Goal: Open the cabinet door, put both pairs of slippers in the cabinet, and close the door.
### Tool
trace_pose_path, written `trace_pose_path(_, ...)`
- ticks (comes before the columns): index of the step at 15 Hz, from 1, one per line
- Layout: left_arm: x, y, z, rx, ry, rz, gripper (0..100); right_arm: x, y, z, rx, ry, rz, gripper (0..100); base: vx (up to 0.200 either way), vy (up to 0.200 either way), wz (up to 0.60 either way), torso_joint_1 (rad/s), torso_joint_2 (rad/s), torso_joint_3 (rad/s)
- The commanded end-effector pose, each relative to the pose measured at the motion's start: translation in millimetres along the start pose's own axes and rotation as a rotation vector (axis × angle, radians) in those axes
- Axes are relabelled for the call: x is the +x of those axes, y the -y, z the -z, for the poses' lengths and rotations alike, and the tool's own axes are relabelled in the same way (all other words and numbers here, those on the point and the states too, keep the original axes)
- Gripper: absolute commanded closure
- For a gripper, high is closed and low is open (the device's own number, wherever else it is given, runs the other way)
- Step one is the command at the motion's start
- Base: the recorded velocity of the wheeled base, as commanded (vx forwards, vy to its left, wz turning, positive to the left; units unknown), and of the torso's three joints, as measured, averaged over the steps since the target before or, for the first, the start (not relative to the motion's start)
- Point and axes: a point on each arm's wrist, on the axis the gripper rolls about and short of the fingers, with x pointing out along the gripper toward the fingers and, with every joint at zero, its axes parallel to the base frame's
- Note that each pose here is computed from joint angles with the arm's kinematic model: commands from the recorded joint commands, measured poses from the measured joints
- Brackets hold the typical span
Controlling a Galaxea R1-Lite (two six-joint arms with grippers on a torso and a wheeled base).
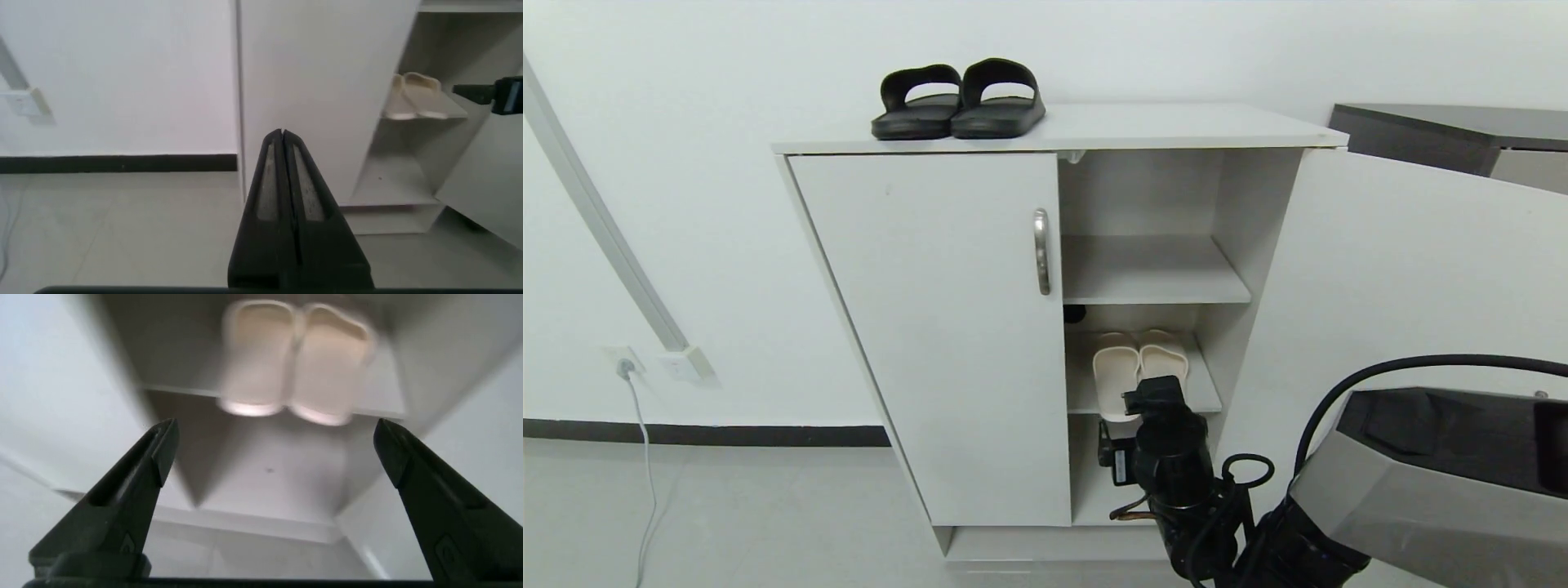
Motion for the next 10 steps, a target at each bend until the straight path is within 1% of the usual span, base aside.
trace_pose_path(1, 0.1, 0.0, -0.1, 0.000, -0.001, 0.000, 100, 0.8, 0.6, 1.2, -0.002, -0.003, 0.003, 0, 0.000, 0.200, 0.00, -0.007, 0.00, -0.002)
trace_pose_path(10, 0.1, 0.0, -0.1, 0.000, -0.001, 0.000, 100, 0.7, 0.8, 1.5, -0.003, -0.004, 0.003, 0, 0.000, 0.200, 0.00, 0.001, 0.00, 0.002)
